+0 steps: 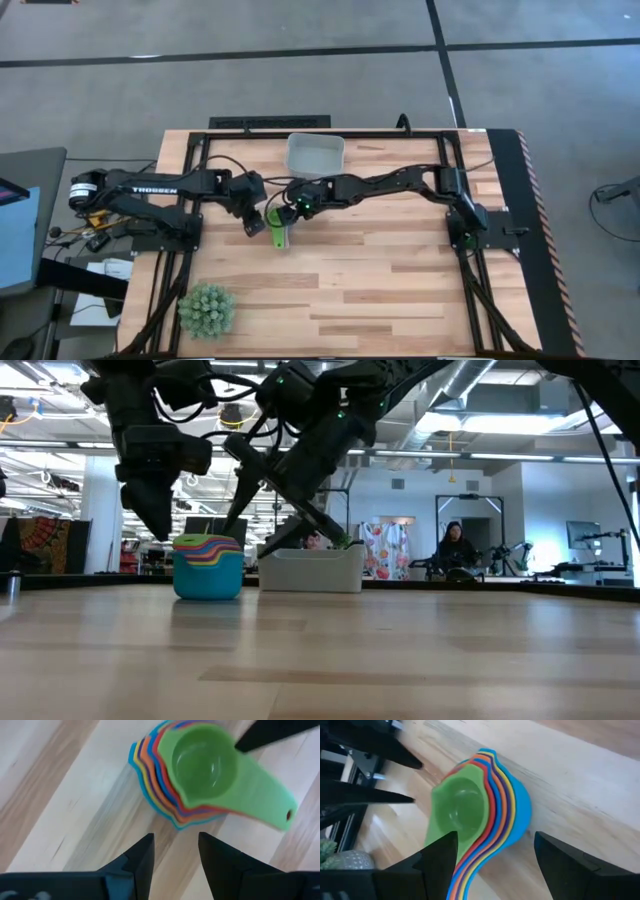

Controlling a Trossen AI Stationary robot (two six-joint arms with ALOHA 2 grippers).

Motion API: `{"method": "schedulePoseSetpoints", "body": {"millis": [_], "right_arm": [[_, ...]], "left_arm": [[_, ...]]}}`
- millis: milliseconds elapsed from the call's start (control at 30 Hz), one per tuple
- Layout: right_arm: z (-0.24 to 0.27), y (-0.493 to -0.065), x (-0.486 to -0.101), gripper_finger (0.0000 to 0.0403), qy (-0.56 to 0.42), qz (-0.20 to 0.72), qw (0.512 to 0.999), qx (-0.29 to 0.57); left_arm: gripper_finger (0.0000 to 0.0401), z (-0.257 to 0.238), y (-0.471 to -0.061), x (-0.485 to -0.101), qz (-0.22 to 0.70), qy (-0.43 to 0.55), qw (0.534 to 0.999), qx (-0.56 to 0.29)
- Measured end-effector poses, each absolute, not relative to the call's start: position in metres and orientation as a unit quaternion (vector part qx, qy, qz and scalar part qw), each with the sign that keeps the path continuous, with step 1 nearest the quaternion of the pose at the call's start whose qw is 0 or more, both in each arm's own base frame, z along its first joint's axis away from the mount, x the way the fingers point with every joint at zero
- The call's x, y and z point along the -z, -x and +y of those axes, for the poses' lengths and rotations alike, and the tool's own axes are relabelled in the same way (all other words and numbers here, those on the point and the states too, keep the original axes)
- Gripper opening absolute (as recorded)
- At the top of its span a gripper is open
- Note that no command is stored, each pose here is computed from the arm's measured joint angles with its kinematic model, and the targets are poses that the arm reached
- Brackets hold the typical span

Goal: Nest measuring cups in basket
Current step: Put the measuring cups into the white bin

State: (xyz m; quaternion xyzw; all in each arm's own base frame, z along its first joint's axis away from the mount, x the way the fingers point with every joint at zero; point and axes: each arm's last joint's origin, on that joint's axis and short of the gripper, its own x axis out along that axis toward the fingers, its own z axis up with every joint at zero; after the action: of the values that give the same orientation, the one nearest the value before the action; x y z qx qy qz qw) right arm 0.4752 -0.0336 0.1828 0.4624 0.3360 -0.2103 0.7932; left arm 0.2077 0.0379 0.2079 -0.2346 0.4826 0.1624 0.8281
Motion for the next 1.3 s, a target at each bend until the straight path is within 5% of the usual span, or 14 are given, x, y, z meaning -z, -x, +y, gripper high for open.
{"method": "schedulePoseSetpoints", "body": {"millis": [267, 1300], "right_arm": [[-0.048, -0.475, -0.183, 0.0286, -0.466, 0.328, 0.794, 0.210], [-0.040, -0.483, -0.163, 0.0286, -0.468, 0.340, 0.793, 0.188]], "left_arm": [[0.0142, 0.037, -0.200, -0.205, 0.529, 0.186, 0.814, -0.154], [0.0141, 0.036, -0.209, -0.194, 0.466, 0.187, 0.850, -0.160]]}}
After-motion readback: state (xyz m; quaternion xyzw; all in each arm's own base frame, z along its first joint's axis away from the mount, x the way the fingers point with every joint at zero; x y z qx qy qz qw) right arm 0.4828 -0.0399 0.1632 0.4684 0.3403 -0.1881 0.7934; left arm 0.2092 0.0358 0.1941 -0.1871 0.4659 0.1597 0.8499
